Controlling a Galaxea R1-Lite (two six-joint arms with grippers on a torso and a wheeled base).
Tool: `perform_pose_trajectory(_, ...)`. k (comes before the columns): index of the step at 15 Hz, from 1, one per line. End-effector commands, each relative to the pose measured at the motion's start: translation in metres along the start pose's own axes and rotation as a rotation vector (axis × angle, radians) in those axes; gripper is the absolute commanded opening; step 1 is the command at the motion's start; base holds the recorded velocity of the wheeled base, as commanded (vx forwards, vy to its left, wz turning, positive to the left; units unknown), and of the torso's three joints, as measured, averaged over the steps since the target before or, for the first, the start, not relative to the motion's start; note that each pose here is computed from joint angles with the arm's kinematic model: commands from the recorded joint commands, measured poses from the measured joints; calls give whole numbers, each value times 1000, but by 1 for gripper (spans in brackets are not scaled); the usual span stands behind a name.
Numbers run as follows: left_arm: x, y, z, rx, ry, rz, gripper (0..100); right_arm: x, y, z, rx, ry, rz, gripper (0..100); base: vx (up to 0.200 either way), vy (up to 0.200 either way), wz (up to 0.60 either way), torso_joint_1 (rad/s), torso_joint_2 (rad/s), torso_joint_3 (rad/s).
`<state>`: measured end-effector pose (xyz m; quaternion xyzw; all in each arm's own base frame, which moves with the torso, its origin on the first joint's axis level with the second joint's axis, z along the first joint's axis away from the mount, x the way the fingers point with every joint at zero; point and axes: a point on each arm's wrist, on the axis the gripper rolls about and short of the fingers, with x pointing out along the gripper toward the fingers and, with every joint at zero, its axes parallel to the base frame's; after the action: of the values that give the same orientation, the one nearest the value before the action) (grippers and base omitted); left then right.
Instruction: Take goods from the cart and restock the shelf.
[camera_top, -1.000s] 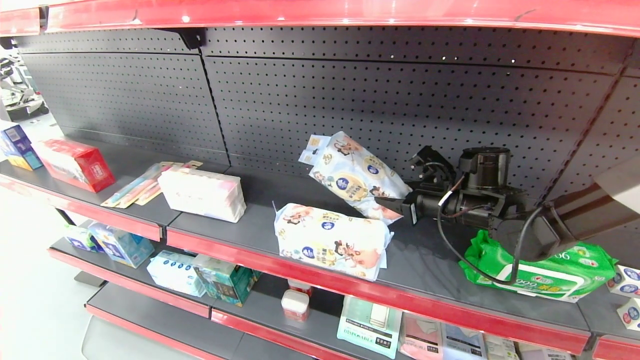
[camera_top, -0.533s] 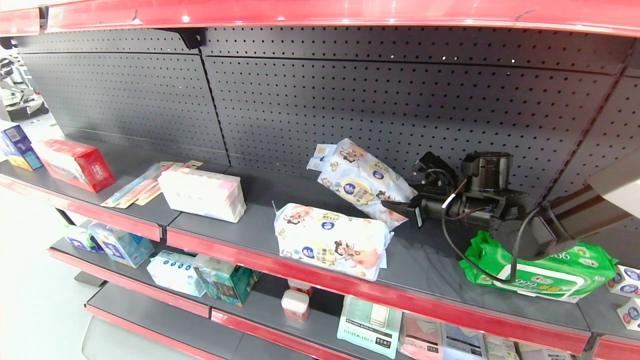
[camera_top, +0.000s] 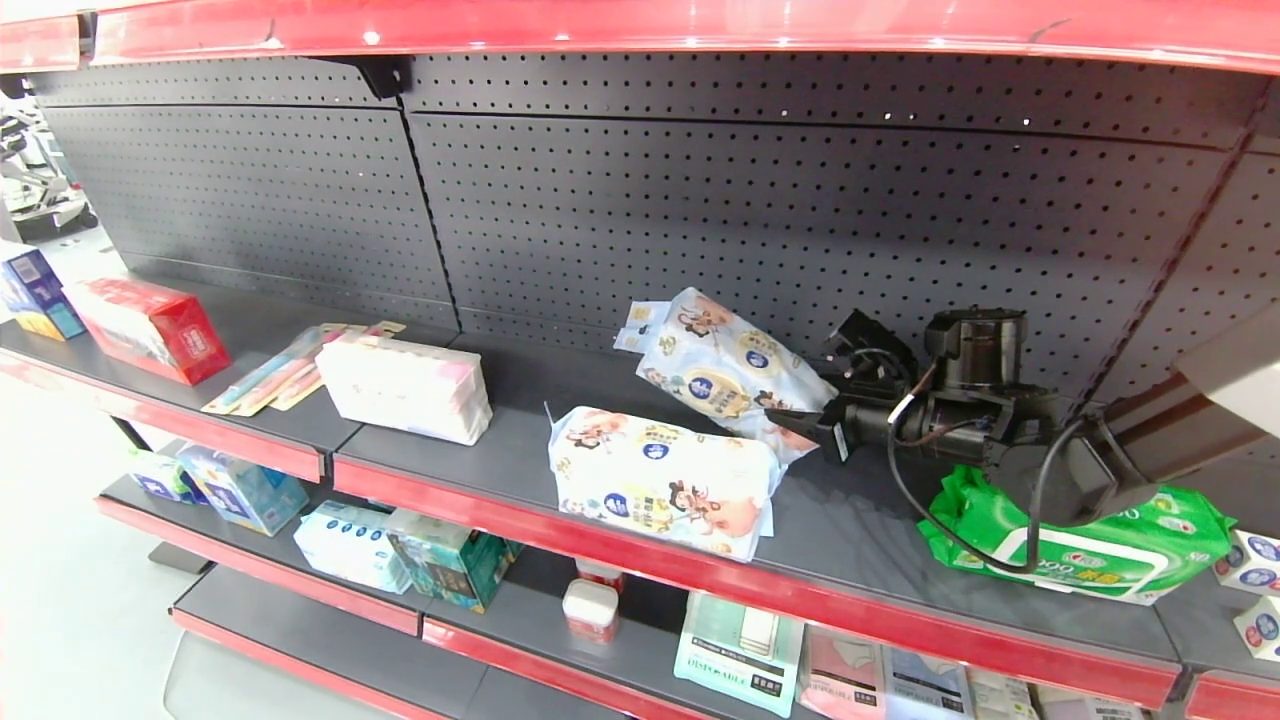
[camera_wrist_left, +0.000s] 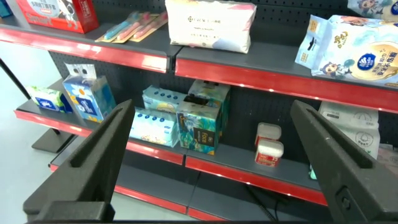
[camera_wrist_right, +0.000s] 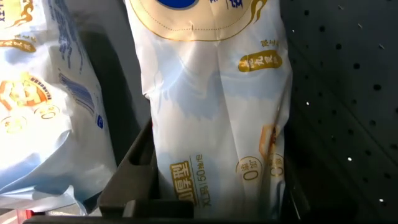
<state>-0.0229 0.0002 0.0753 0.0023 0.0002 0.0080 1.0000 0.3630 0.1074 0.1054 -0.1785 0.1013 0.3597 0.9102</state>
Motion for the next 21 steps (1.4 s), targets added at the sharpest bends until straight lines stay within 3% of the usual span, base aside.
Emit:
perform_pose_trajectory(1,0,0,0,0,1,1,100,0,0,0,0,1,1,0,0,0,0,0,0,0)
perform_pose_trajectory(12,0,0,0,0,1,1,100,1,2,-4,-8,23,14,0,0,0,0,0,0,0)
perform_pose_trajectory(21,0,0,0,0,1,1,100,10,-6,0,-19,-30,64,0,0,0,0,0,0,0)
